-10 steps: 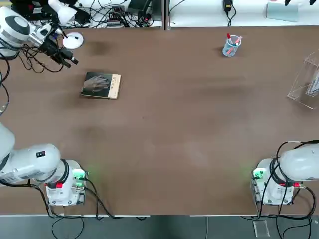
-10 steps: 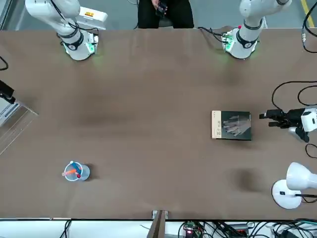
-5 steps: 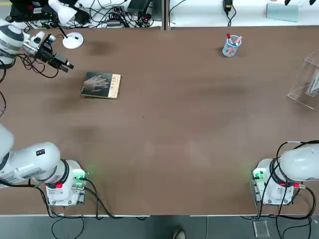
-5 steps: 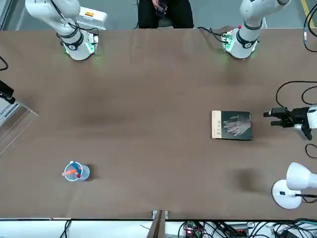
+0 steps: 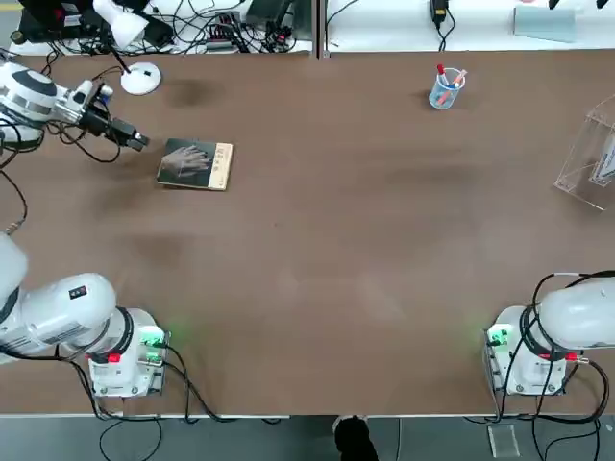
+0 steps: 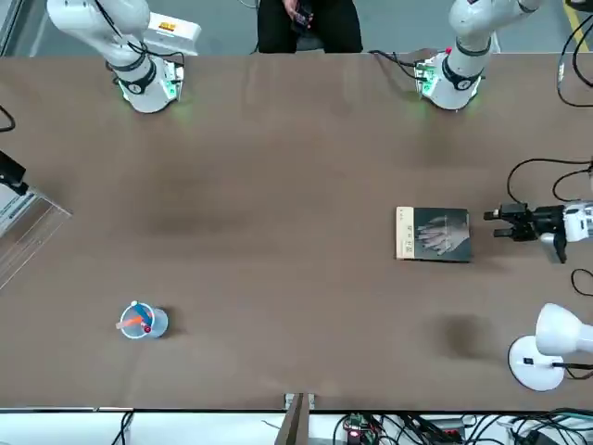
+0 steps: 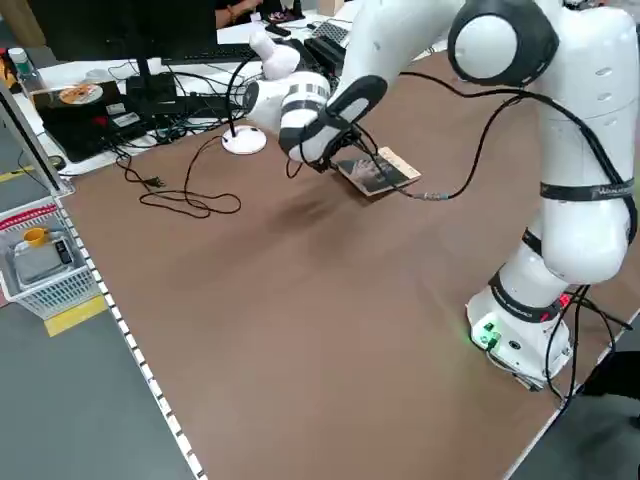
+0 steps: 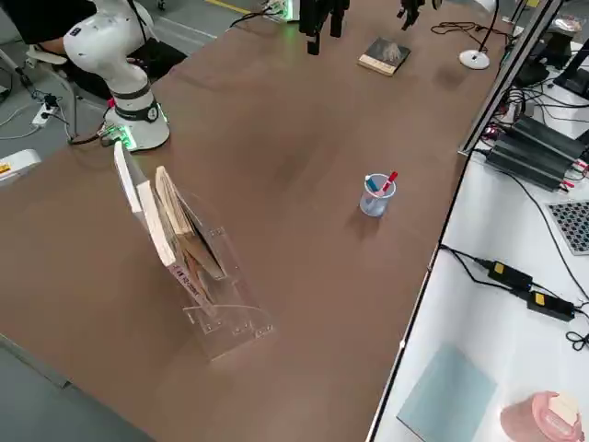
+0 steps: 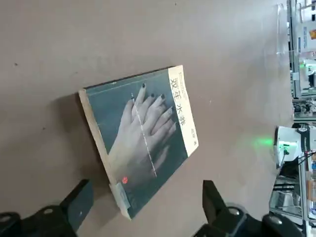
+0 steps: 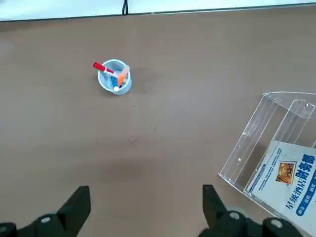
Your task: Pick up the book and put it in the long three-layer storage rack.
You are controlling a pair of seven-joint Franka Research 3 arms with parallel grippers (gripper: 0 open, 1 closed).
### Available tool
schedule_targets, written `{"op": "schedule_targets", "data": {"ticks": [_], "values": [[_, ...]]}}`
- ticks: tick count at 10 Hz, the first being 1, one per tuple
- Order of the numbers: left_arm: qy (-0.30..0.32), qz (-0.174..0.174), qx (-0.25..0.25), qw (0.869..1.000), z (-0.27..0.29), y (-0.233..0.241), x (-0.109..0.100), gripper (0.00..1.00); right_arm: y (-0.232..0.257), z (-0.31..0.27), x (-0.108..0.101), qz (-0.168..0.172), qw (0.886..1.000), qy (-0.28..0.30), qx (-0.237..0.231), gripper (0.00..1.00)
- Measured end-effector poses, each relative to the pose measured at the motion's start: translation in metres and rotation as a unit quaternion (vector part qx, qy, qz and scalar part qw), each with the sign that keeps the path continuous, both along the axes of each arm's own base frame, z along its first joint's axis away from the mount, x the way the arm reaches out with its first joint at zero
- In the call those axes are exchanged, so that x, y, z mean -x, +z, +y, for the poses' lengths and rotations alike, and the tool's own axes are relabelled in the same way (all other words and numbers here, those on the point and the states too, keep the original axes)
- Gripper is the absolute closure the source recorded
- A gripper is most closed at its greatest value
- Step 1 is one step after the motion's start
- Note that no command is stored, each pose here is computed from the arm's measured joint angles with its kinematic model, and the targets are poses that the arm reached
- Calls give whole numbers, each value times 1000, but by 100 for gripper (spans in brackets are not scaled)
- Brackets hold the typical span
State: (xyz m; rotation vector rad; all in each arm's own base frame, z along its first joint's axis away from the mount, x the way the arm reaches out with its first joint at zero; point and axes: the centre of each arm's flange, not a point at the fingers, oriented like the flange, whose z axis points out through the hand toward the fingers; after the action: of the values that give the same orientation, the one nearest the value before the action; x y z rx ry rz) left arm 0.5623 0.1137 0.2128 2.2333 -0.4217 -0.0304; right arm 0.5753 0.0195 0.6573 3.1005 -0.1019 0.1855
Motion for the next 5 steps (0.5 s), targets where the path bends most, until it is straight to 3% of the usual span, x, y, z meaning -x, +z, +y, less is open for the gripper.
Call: {"op": "schedule_targets", "data": {"ticks": [5], "values": [[3, 3, 6, 1000, 2, -14, -8, 8, 1, 0, -1, -6, 1000, 0, 0, 0]]}}
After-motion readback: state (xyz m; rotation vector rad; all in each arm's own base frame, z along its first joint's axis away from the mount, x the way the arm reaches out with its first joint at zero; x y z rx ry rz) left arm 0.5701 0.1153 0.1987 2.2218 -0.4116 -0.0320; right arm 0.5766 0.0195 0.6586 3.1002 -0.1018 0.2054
